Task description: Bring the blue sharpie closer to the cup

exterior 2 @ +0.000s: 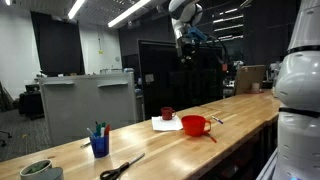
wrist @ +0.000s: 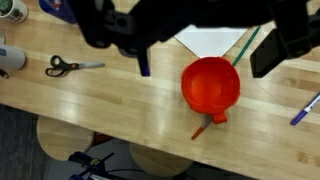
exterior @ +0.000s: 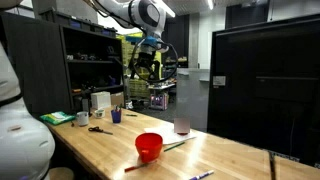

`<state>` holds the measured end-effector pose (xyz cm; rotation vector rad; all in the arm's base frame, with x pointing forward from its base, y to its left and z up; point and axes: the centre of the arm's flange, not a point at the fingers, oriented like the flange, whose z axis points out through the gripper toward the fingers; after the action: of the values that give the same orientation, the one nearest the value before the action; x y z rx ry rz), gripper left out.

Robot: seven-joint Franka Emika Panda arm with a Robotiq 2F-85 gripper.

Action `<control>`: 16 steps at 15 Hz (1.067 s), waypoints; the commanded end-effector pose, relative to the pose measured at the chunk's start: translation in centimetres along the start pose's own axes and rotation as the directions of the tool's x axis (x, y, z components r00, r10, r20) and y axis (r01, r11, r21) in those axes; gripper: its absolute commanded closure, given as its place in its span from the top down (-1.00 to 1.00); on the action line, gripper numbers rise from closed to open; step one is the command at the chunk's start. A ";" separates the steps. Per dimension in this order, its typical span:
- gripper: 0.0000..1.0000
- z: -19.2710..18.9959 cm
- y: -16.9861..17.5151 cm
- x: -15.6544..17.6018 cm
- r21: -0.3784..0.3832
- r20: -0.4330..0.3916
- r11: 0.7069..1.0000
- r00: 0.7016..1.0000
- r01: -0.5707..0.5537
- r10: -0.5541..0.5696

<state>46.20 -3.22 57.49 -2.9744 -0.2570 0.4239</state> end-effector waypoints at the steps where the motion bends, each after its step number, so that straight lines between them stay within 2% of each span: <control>1: 1.00 0.0 0.0 0.0 0.000 -0.001 1.000 1.000 0.000 0.000; 9: 1.00 0.2 -0.2 0.0 -0.014 -0.009 1.000 1.000 -0.007 0.007; 13: 1.00 4.4 -1.3 1.0 -0.065 -0.102 0.997 0.994 -0.034 0.027; 16: 1.00 7.7 -1.9 2.5 -0.082 -0.208 0.993 0.976 -0.088 0.069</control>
<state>47.74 -1.55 52.74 -3.0418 -0.2197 0.2488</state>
